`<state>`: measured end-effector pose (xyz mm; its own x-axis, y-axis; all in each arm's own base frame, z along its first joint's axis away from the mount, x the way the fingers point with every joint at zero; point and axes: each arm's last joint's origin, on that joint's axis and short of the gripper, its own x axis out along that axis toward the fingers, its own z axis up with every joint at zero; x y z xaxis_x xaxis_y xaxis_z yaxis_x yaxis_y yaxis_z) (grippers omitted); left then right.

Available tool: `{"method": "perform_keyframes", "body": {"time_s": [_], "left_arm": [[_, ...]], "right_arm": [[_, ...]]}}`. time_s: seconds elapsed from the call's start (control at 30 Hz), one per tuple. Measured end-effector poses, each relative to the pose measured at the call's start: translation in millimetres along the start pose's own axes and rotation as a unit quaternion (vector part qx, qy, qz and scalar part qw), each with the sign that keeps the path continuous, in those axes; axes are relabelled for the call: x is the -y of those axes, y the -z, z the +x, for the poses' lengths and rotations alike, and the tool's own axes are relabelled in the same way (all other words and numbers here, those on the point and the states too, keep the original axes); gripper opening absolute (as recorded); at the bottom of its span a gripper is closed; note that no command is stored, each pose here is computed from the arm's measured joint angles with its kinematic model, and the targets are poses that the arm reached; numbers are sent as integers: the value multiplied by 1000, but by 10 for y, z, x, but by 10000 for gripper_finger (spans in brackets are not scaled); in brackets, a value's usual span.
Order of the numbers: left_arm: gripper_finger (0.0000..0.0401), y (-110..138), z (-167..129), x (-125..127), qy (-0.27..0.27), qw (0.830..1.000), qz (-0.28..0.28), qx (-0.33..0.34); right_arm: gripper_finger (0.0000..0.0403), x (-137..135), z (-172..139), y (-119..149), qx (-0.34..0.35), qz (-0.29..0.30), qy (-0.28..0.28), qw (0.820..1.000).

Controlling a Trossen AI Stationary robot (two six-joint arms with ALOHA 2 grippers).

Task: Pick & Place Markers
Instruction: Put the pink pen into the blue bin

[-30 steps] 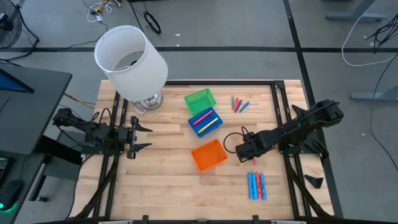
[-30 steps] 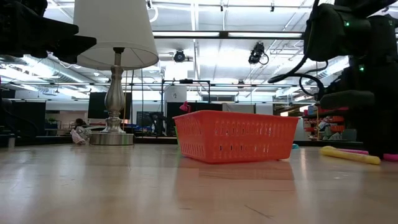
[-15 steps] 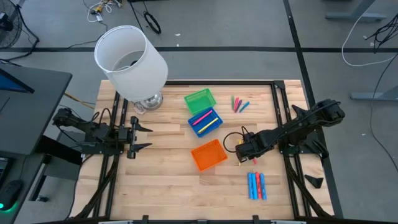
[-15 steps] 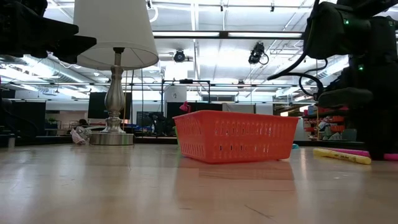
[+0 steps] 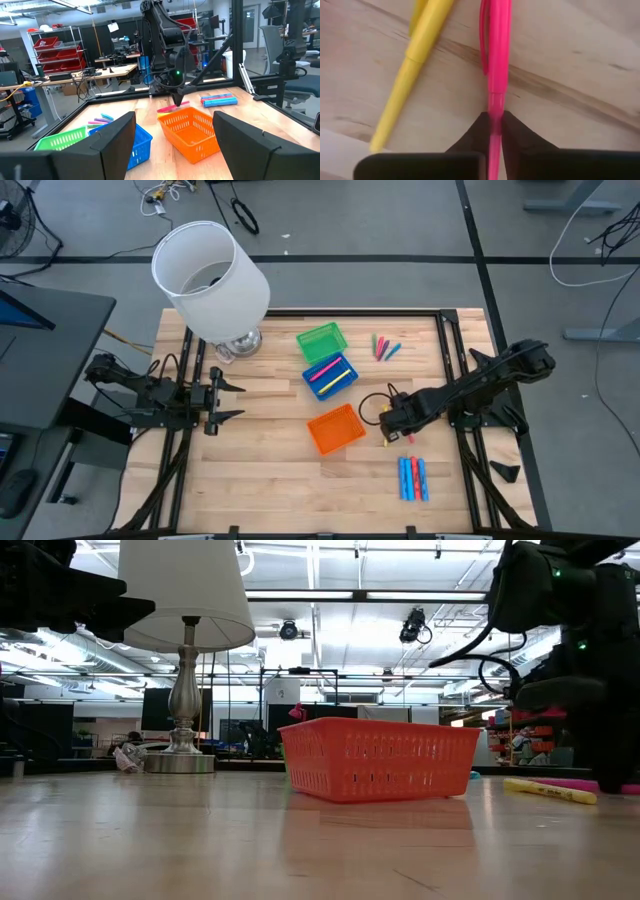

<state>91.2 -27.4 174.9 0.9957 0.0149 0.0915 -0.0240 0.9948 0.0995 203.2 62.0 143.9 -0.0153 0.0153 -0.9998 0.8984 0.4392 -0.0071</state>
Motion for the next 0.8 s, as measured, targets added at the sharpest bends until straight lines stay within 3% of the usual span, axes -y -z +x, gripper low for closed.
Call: {"method": "perform_keyframes", "body": {"time_s": [0.23,0.47,0.8], "left_arm": [[273,1,0,0,0,1000,0,0],[273,1,0,0,0,1000,0,0],[273,1,0,0,0,1000,0,0]], "right_arm": [[19,22,-208,-27,-3,-90,12,996],[20,-31,-396,-38,-4,-223,11,975],[20,-176,-640,-60,17,-400,-23,916]]}}
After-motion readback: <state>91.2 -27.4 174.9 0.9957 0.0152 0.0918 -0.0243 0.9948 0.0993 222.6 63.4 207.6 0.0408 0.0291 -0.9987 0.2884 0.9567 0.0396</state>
